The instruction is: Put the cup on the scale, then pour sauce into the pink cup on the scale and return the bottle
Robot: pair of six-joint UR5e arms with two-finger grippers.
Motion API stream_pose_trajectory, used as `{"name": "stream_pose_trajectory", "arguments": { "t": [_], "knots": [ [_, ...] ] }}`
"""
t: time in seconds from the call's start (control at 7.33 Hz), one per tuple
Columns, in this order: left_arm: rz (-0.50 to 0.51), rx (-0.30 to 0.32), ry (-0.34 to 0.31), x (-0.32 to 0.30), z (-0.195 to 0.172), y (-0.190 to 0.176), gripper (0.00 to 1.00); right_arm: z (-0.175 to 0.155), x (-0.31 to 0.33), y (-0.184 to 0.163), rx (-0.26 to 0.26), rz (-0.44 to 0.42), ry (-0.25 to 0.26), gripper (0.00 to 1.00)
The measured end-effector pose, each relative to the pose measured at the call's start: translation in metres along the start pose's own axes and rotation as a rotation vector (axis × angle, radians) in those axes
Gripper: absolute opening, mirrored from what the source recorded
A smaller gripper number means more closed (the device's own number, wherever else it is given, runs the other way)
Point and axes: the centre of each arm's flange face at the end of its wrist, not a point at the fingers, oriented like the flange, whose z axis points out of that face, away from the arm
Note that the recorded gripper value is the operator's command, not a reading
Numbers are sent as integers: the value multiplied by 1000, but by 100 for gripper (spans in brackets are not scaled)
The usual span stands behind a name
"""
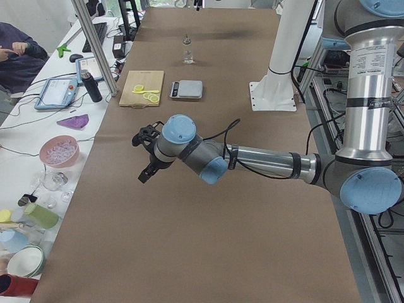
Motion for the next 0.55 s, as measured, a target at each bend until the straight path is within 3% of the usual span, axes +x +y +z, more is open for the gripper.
{"name": "stream_pose_trajectory", "arguments": {
  "t": [0.27,0.55],
  "knots": [
    [-209,-49,98,63,31,-14,99,5,-16,-6,2,75,-13,100],
    [-365,-102,142,124,56,-23,98,6,-40,-12,4,138,-25,99]
  ]
}}
